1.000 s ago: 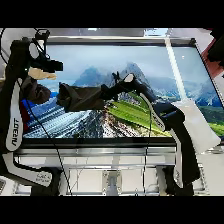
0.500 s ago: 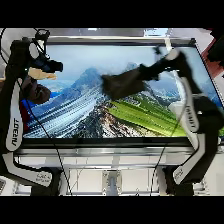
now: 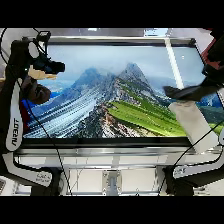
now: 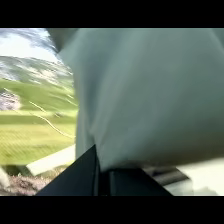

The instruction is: Fold the shirts.

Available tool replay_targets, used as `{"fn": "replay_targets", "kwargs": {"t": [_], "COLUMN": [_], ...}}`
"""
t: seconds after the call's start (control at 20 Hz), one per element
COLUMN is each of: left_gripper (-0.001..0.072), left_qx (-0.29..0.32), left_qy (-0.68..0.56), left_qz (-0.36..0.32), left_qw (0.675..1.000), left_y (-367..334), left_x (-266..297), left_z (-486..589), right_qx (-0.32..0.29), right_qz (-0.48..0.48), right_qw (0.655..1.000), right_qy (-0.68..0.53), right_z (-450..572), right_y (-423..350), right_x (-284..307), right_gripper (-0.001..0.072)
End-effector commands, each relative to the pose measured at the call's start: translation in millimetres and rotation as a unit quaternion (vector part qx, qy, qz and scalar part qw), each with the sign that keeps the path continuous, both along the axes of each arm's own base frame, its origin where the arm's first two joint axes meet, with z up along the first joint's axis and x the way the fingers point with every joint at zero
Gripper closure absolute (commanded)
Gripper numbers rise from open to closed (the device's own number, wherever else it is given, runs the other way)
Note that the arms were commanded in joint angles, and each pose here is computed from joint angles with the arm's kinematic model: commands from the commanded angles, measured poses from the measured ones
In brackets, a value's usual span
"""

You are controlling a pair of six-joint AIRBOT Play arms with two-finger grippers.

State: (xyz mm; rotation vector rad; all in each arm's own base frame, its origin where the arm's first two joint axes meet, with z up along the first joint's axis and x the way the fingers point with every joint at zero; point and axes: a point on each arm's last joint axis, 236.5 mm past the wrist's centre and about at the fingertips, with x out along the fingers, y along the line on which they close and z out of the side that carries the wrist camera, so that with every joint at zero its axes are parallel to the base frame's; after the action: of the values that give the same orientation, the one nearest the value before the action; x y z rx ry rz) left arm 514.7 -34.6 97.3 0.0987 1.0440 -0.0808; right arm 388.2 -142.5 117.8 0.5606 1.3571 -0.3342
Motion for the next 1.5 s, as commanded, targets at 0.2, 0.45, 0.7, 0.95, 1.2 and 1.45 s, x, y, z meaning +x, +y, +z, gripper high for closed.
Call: {"fn": "replay_targets", "kwargs": {"t": [0.2, 0.45, 0.7, 0.95, 1.2, 1.45], "left_gripper": [0.0694, 0.0694, 0.0694, 0.0694, 0.0695, 0.0694], "left_qx": [-0.013, -0.012, -0.011, -0.021, -0.169, -0.187], "left_qy": [0.028, 0.046, 0.054, 0.054, 0.048, 0.046], "left_qz": [-0.003, -0.003, -0.003, -0.005, -0.021, -0.063], "left_qw": [1.000, 0.999, 0.998, 0.998, 0.984, 0.979], "left_y": [-6.0, -5.7, -5.4, -10.0, -76.4, -115.4], "left_x": [-12.0, -19.8, -23.3, -23.1, -21.8, -27.8], "left_z": [-5.5, -9.3, -10.8, -10.5, 4.1, 9.5], "right_qx": [0.028, 0.027, -0.044, 0.063, 0.195, 0.027], "right_qz": [-0.046, -0.045, -0.047, -0.011, 0.161, 0.286], "right_qw": [0.994, 0.978, 0.954, 0.988, 0.950, 0.940], "right_qy": [0.095, 0.201, 0.293, 0.139, -0.185, -0.182], "right_z": [-38.4, -89.0, -109.3, -84.4, -12.0, -41.3], "right_y": [-13.7, -10.6, -41.8, 7.2, 143.3, 198.5], "right_x": [-49.1, -90.7, -136.5, -63.7, 73.0, 95.1], "right_gripper": [0.0688, 0.0687, 0.0309, 0.0105, 0.0105, 0.0104]}}
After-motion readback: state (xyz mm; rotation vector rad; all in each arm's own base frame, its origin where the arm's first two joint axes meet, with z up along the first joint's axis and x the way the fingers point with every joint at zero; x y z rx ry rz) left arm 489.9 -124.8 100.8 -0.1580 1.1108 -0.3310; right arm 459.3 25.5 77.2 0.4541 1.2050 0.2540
